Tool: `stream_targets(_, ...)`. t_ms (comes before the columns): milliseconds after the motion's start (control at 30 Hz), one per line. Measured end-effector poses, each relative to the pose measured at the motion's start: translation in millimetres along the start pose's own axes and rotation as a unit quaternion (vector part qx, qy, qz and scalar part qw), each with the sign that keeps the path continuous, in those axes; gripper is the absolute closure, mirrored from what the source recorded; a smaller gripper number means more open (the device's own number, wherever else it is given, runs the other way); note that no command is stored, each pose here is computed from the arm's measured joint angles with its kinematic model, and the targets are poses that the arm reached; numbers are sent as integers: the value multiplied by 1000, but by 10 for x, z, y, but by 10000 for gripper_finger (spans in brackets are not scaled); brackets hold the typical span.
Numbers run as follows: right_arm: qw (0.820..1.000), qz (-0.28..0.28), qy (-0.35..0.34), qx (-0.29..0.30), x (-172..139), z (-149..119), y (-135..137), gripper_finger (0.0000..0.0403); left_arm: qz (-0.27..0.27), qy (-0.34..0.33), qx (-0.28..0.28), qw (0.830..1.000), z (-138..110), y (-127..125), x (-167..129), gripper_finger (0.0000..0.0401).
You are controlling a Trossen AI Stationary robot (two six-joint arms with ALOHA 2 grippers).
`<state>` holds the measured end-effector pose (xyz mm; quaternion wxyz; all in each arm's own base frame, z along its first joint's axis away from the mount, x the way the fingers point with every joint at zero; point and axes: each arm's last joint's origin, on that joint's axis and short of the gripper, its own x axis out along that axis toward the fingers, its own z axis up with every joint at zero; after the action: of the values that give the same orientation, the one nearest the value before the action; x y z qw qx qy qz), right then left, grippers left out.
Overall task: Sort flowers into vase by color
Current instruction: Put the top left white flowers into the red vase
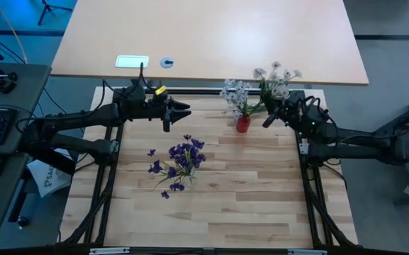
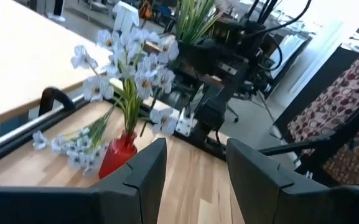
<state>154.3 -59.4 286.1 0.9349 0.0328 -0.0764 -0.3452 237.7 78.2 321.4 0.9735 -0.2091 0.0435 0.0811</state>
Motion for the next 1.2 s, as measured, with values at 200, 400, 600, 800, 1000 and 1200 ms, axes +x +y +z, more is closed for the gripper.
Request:
stream_targets(200,1000,-12,-23,-6,14,47,-42,402,14,-11,1,1000,12,5,1,245)
stream_targets(400,1000,-22,-2,-22,53,-8,-62,402,23,-15,1,1000,14,11,1,245)
stream_targets(600,998,-13,41,-38,182,-173,-16,402,23,-14,1,1000,13,11,1,245)
stream_targets(800,997,-8,66,-38,258,-281,10,399,24,-14,1,1000,13,11,1,245)
stream_targets(1000,993,-10,111,-41,249,-375,2,367,52,-26,1,998,19,28,-1,245)
stream_targets(1200,988,6,151,28,233,-435,11,274,58,-27,17,998,20,31,-1,245)
